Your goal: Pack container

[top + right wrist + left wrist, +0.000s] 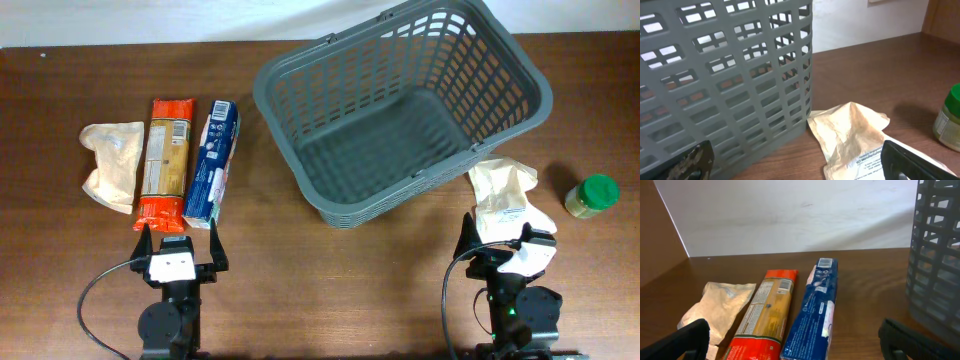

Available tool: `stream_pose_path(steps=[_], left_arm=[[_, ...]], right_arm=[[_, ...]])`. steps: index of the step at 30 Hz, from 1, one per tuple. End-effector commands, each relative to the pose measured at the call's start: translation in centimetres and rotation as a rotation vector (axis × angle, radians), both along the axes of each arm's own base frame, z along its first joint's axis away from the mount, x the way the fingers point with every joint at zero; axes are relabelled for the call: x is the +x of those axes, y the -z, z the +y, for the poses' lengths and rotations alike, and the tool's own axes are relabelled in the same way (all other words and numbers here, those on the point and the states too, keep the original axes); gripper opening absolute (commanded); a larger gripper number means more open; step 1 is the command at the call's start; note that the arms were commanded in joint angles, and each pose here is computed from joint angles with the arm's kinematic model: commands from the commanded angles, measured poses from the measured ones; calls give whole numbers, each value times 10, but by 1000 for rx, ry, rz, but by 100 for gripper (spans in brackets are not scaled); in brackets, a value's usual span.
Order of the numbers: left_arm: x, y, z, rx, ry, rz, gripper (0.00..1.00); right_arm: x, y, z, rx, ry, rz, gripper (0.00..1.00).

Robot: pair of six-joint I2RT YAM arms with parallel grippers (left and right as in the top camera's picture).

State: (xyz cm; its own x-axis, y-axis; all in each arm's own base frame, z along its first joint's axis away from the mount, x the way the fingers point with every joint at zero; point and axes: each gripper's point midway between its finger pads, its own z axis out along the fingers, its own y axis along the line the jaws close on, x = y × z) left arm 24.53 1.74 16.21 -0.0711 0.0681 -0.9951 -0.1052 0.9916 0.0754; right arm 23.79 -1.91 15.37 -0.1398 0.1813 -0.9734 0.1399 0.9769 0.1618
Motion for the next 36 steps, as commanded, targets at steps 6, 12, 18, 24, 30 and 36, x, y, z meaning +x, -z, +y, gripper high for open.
stream_pose_path(steps=[6,12,18,24,30,36], left_arm=[[-7,10,-76,-184,430,67,99],[-10,-8,-80,-247,455,59,99],[-23,-56,-63,-224,344,139,99],[-19,-120,-50,-169,269,254,99],[6,-160,-51,-194,252,467,99],[14,-222,-53,-203,255,518,99]], right_arm=[[0,6,19,98,-98,12,99],[-4,0,54,273,-279,19,99],[-19,-22,61,289,-309,84,99],[-37,-104,35,177,-164,194,99],[-44,-196,28,134,-130,360,99],[-36,-261,34,151,-156,448,99]])
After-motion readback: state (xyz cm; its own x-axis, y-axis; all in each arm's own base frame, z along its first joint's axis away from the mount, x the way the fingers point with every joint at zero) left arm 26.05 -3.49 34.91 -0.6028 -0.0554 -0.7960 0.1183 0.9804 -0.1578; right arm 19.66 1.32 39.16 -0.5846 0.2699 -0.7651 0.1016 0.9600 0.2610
